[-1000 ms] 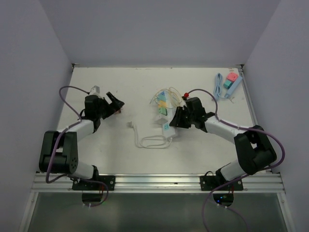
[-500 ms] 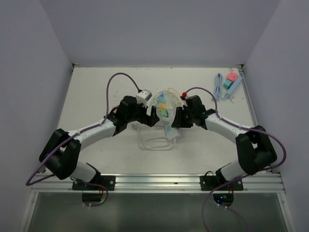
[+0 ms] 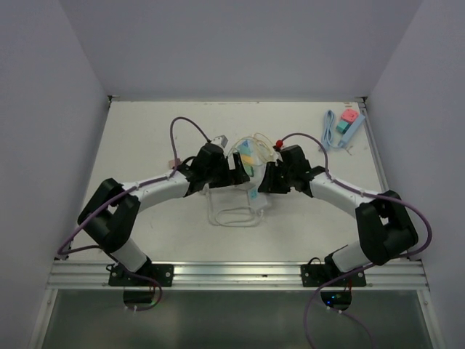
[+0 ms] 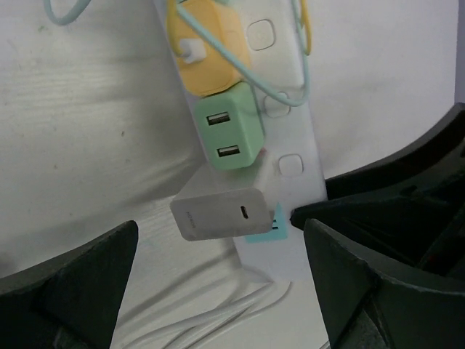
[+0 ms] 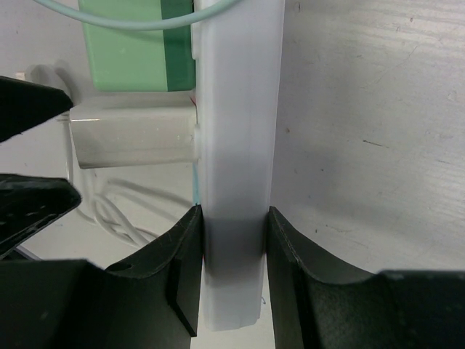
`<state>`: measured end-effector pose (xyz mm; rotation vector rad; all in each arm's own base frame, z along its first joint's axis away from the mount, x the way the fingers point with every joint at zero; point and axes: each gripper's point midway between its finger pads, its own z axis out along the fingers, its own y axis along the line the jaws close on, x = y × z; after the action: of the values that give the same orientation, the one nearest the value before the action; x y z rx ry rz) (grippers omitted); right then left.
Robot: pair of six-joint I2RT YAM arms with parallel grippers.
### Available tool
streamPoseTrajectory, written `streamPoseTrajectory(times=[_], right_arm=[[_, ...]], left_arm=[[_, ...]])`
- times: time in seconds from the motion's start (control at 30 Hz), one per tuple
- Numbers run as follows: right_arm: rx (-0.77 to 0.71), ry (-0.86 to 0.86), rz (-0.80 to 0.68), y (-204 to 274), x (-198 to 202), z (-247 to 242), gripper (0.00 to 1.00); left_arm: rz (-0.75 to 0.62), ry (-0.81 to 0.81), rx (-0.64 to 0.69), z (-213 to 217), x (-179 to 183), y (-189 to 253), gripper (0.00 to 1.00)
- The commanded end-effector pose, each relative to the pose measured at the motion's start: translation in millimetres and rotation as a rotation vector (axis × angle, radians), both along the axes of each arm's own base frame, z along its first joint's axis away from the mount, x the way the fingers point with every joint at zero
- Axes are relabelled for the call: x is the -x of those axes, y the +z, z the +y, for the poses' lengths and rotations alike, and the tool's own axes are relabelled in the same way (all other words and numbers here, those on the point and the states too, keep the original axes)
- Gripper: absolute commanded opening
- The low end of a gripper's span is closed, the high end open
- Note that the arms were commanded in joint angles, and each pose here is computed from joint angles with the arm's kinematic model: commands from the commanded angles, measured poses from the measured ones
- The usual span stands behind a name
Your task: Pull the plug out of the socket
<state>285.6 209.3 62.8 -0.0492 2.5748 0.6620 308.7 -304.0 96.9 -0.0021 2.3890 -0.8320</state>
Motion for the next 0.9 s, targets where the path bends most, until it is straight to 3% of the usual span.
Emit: streamPoseTrajectory(times=[0.0,0.33,0.63,0.73,0.77,0.83,0.87], right_arm=[[-0.036,-0.020,0.017,1.4,7.4,1.3,0.00],[-0.046,-0.051,0.003,0.6,6.3,-0.6,0.00],[-0.031,-0.081,0.006,-5.9,6.8,-5.1,0.00],[-0.010,-0.098,0.003,-9.7,6.5,-10.1,0.00],[0.002,-0.105,0.012,-13.4,8.5,-12.9,0.00],[0.048,-0.140,0.027,-20.5,10.3,-22.6,0.00],[0.074,-0.156,0.037,-24.2,11.2,-27.4,0.00]], left_arm=[[0.107,0.125,0.042,-5.0,-8.8,-1.4,1.00],[0.179,0.141,0.092,-22.4,-15.9,-10.1,0.95],[0.216,0.143,0.108,-27.3,-11.3,-19.7,0.79],[0.200,0.151,0.107,-26.0,-12.7,-16.5,0.60],[0.197,0.153,0.108,-25.1,-12.4,-15.5,0.45],[0.189,0.160,0.116,-23.1,-12.1,-10.9,0.30],[0.188,0.162,0.117,-22.1,-11.3,-9.7,0.14]])
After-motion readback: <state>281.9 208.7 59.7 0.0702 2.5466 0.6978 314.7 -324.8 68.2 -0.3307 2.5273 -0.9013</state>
